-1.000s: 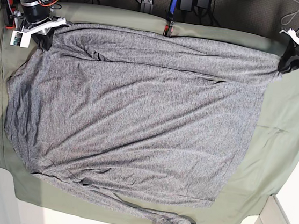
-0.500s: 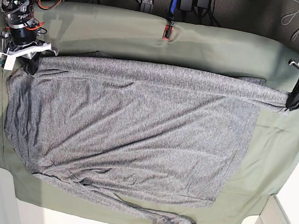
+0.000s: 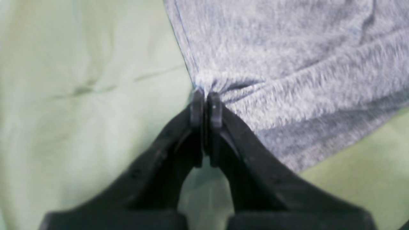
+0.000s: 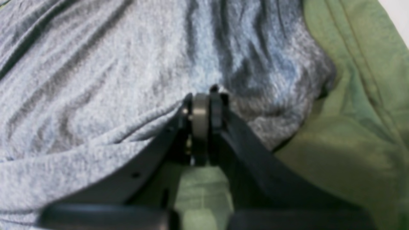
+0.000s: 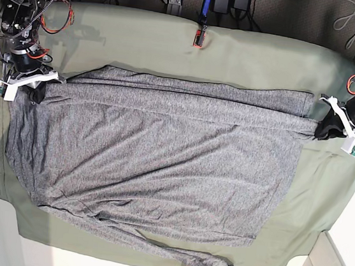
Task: Fold the T-shirt properly
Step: 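Lift the held collar edge and drag it over toward the hem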
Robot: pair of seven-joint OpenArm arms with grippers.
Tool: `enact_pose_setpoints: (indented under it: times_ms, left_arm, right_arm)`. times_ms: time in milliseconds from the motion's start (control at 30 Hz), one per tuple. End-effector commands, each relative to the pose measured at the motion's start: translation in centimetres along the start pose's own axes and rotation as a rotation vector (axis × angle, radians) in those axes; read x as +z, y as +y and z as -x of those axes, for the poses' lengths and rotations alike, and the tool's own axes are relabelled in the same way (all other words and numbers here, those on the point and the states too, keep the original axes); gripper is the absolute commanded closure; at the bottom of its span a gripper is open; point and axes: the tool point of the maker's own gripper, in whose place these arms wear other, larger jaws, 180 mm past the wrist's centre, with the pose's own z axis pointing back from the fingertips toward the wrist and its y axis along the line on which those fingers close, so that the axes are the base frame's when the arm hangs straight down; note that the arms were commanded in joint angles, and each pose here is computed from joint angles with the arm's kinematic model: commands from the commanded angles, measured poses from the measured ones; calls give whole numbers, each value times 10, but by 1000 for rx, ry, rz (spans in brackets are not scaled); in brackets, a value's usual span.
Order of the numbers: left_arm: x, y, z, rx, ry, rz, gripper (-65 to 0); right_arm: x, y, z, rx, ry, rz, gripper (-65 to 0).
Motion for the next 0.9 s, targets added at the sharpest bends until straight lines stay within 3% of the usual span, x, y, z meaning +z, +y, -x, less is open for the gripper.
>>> enact_pose_setpoints:
  times_ms: [0,167,200,333,367,533,667,867]
  left_arm:
    - [1,7,-15,-16,-35,-2,0]
    - [-10,-9,-4,-22,4,45,0]
    - [-10,-10,-3,-22,7,47,-44]
    - [-9,-11,12,-8,87,54,-321]
    - [-8,-13,16,12,114,65,-358]
    - [1,-18,21,144,163,118,-363]
    - [11,-5,15,188,124,88,-363]
    - [9,-21,30,244,154,126,-363]
  right_arm:
    - [0,-2,-18,9,-54,1,0]
    - [-1,-3,-16,6,-47,2,0]
    - [-1,-3,-15,5,-45,3,0]
    - [-2,-3,-13,4,-40,4,0]
    - [-2,-4,-13,4,-40,4,0]
    - [-2,-3,-13,3,-40,3,0]
    - [-1,-4,-11,3,-36,4,0]
    - [-1,-3,-10,-1,-27,2,0]
